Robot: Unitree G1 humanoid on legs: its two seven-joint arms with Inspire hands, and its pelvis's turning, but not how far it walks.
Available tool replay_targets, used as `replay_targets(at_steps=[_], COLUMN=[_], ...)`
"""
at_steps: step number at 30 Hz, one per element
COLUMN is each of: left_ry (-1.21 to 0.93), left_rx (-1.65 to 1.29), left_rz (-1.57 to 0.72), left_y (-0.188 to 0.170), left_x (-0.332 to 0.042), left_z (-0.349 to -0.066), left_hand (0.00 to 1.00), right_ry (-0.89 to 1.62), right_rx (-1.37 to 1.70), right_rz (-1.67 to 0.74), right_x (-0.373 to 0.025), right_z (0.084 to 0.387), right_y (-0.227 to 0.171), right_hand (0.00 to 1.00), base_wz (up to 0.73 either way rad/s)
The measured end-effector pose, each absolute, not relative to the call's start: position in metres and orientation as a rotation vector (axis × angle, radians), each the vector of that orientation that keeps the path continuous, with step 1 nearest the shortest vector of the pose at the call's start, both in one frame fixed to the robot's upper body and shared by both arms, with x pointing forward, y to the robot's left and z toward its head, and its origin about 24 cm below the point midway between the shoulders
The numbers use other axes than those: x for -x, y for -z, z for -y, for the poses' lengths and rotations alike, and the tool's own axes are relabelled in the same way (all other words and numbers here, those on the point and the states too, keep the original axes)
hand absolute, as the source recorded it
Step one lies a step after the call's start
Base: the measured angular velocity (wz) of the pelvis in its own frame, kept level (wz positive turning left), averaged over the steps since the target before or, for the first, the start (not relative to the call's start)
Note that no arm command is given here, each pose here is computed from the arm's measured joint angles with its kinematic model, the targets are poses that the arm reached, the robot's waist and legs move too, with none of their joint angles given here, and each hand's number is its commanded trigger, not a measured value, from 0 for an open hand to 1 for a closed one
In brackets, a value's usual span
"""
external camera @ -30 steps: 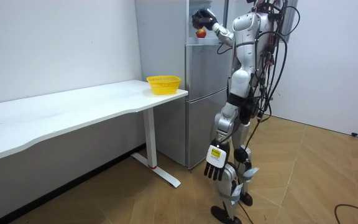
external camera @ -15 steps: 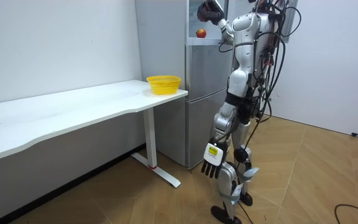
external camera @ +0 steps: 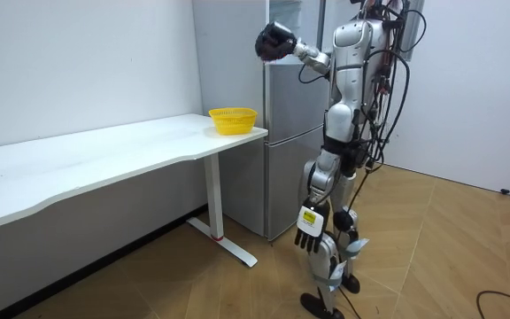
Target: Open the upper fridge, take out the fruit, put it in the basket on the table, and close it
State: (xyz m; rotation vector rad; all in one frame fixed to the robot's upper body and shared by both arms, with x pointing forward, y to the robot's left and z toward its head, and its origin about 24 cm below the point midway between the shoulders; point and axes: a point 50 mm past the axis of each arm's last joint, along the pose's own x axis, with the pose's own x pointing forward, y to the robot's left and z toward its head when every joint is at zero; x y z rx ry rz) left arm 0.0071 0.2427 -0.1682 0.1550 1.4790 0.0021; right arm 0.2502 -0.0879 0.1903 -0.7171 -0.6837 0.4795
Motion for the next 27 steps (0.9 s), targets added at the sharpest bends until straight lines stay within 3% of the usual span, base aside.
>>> replay_targets(at_steps=[14, 27], left_ry=[0.015, -0.058], left_rx=[-0.142, -0.126], left_rz=[-1.493, -1.501], left_y=[0.169, 0.163], left_x=[-0.007, -0.002], left_z=[-0.240, -0.261], left_hand=[0.00, 0.00], right_ry=[-0.484, -0.404], right_rx=[0.865, 0.876], right_rz=[0.323, 0.155], right_x=[-0.288, -0.302], right_z=[0.103, 0.122], right_y=[-0.126, -0.092], right_hand=[1.00, 1.00], base_wz=[0.11, 0.14])
